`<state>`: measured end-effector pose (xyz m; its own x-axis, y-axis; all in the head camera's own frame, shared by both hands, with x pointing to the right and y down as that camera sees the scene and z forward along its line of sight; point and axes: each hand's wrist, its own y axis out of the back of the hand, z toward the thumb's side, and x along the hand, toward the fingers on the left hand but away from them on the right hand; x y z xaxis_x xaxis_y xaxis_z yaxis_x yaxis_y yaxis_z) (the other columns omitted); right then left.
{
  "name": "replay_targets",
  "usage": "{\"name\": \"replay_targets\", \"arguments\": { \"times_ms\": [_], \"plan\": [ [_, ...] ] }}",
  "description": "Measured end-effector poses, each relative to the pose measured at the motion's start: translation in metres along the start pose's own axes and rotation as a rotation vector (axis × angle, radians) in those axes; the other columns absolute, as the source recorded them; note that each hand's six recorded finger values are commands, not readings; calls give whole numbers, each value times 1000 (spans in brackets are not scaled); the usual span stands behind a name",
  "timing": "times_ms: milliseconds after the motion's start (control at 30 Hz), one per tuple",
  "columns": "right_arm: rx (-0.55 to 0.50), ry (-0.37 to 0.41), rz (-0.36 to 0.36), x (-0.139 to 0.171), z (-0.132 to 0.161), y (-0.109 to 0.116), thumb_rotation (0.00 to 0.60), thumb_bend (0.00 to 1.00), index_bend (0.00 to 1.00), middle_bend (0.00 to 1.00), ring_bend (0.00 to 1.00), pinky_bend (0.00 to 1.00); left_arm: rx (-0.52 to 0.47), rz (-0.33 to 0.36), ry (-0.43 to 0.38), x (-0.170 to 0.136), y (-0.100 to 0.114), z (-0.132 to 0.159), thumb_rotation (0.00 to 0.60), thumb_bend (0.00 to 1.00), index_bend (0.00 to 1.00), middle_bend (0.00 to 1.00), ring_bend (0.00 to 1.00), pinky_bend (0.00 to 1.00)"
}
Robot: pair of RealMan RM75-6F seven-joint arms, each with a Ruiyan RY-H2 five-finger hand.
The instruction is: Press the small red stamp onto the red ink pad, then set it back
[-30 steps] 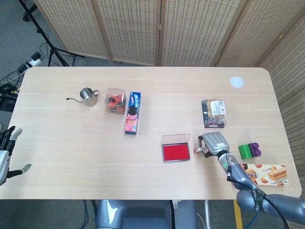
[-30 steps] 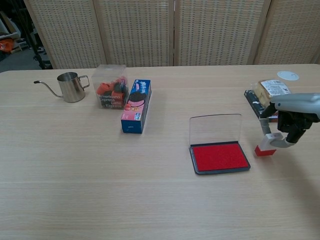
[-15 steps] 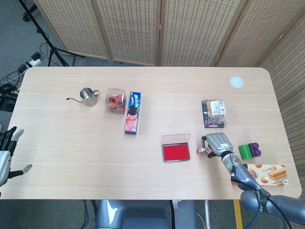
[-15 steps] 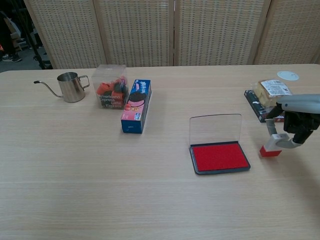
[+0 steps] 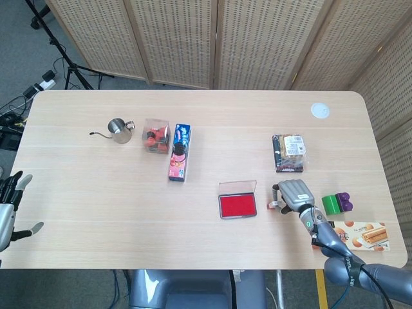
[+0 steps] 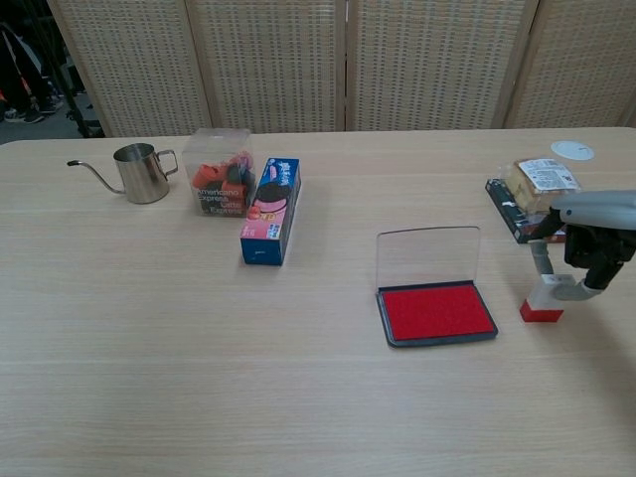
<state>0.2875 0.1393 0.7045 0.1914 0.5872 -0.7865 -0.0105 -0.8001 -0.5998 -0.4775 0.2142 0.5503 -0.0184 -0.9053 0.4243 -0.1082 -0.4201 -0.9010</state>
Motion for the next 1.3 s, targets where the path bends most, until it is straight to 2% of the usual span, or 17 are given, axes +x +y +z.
{"name": "replay_targets", "arguments": {
  "times_ms": [700, 900, 1000, 1100, 1133, 1200, 1267, 1300],
  "plan": [
    [14, 9, -16, 7, 6, 5, 600, 311, 498, 956, 1000, 1000, -8, 1, -5, 0, 1, 1, 600, 0, 0, 0, 0, 0],
    [15, 27, -45, 18, 12, 14, 600, 311, 494, 954, 1000, 1000, -14, 1, -10, -1, 2, 2, 600, 0, 0, 0, 0, 0],
    [18, 49, -74, 28, 17, 21, 600, 311, 492, 910, 989, 1000, -21, 5, -11, -2, 3, 1, 600, 0, 0, 0, 0, 0],
    [13, 81, -122, 41, 19, 28, 600, 306, 466, 768, 869, 996, -29, 12, -13, -3, 5, 1, 600, 0, 0, 0, 0, 0],
    [13, 92, -142, 46, 19, 30, 600, 290, 441, 690, 786, 950, -32, 14, -13, -3, 6, 1, 600, 0, 0, 0, 0, 0],
    [12, 122, -204, 58, 18, 36, 600, 234, 381, 518, 566, 787, -36, 16, -15, -4, 7, 0, 600, 0, 0, 0, 0, 0],
    [11, 157, -288, 74, 14, 43, 600, 120, 333, 290, 247, 522, -37, 16, -18, -5, 8, 1, 600, 0, 0, 0, 0, 0],
    [9, 173, -328, 82, 12, 46, 600, 81, 324, 222, 160, 442, -38, 16, -20, -5, 8, 1, 600, 0, 0, 0, 0, 0]
  ]
}}
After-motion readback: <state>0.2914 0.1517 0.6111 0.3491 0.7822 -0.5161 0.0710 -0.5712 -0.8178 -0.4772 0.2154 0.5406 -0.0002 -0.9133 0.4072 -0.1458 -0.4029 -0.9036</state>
